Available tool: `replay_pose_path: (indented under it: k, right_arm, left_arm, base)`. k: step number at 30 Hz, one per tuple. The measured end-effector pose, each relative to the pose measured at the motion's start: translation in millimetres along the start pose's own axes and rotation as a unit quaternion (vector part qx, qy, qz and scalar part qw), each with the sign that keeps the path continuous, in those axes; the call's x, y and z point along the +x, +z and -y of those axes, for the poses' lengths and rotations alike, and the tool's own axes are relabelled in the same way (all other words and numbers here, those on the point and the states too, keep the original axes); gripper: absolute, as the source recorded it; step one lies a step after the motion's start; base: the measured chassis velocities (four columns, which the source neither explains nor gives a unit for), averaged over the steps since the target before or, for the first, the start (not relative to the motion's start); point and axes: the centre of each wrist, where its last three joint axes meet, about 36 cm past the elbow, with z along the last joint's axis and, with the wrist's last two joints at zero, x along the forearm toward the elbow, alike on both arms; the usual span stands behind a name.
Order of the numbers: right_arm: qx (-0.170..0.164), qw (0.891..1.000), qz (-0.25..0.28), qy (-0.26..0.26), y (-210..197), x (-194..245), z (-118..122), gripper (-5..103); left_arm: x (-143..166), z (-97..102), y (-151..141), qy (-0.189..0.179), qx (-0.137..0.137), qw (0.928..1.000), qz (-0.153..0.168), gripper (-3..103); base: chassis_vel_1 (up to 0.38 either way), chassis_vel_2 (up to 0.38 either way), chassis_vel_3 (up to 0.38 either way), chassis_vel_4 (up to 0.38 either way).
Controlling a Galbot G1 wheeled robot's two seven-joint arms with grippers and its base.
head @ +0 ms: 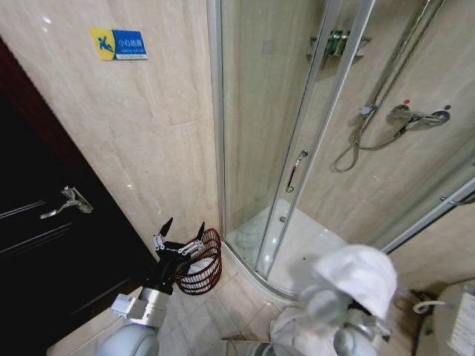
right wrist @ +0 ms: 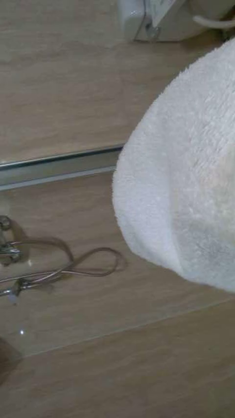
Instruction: Discard the used towel into the hamper.
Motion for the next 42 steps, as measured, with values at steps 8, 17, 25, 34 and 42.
replay_pose_path:
  k: [8,17,25,34,42]
  right_arm:
    - [0.067,0.997,-0.003,-0.047,44,32,7,11]
    - [0.086,0.99,0.056,-0.1,26,39,8,11]
    - [0.09,0.982,0.112,-0.123,-3,44,17,11]
    - [0.089,0.979,0.134,-0.123,-16,47,22,11]
    - [0.089,0.979,0.136,-0.122,-15,46,22,11]
  left_arm:
    - [0,0.0,0,0.0,0.0,1.0,0.0,100]
    - [0,0.0,0,0.0,0.0,1.0,0.0,100]
    - [0,0.0,0,0.0,0.0,1.0,0.0,100]
    - [0,0.0,0,0.0,0.0,1.0,0.0,100]
    - [0,0.0,0,0.0,0.0,1.0,0.0,100]
  base:
    - [0.0,0.0,0.0,0.0]
    - [0.0,0.0,0.0,0.0]
    - [0.0,0.0,0.0,0.0]
    - [0.0,0.0,0.0,0.0]
    - [0.0,0.0,0.0,0.0]
